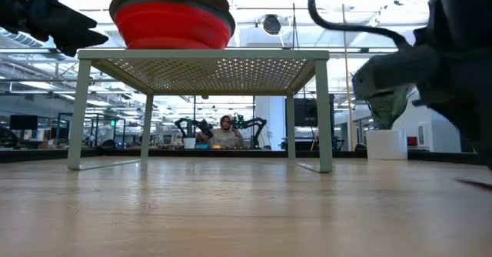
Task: Pick & Place Fruit
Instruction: Put the blue patterned bread knife on the shelf
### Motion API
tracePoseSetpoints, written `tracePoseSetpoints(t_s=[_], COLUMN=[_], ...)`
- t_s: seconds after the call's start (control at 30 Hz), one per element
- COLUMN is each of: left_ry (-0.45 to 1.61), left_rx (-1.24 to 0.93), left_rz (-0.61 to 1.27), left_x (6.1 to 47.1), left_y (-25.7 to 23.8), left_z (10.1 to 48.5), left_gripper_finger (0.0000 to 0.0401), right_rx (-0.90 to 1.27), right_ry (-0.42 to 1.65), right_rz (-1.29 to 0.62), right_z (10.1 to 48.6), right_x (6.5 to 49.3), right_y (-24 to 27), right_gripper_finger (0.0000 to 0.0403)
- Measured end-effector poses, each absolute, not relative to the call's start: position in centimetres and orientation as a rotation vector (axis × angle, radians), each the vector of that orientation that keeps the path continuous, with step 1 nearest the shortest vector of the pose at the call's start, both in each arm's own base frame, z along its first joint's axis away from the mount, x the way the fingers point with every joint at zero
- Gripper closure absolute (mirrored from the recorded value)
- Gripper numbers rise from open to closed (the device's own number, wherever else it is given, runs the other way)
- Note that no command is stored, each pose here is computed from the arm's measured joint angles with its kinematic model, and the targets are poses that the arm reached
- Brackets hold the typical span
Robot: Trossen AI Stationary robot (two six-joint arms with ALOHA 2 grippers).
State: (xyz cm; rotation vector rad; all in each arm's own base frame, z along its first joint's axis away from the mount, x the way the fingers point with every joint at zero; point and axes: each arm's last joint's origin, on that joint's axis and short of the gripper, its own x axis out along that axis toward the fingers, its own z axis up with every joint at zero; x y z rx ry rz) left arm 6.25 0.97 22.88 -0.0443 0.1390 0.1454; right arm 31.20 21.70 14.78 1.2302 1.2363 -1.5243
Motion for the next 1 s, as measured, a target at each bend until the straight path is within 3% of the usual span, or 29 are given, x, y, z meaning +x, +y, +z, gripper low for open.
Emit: tracePoseSetpoints(t_s=[0.13, 0.33, 1.0], left_ry=[0.138, 0.137, 0.137], left_rx=[-0.044, -0.048, -0.051], left_rz=[0.145, 0.145, 0.145], left_x=[6.26, 6.26, 6.26], left_y=[0.97, 0.97, 0.97], left_z=[22.88, 22.89, 22.89], left_gripper_finger=[0.0150, 0.0150, 0.0150], right_rx=[1.132, 1.076, 1.106], right_ry=[1.259, 1.313, 1.325], right_rz=[-1.585, -1.522, -1.436], right_z=[14.80, 14.73, 14.60], right_x=[30.42, 30.38, 30.86], right_y=[21.37, 21.37, 21.74], right_gripper_finger=[0.0230, 0.0230, 0.0230])
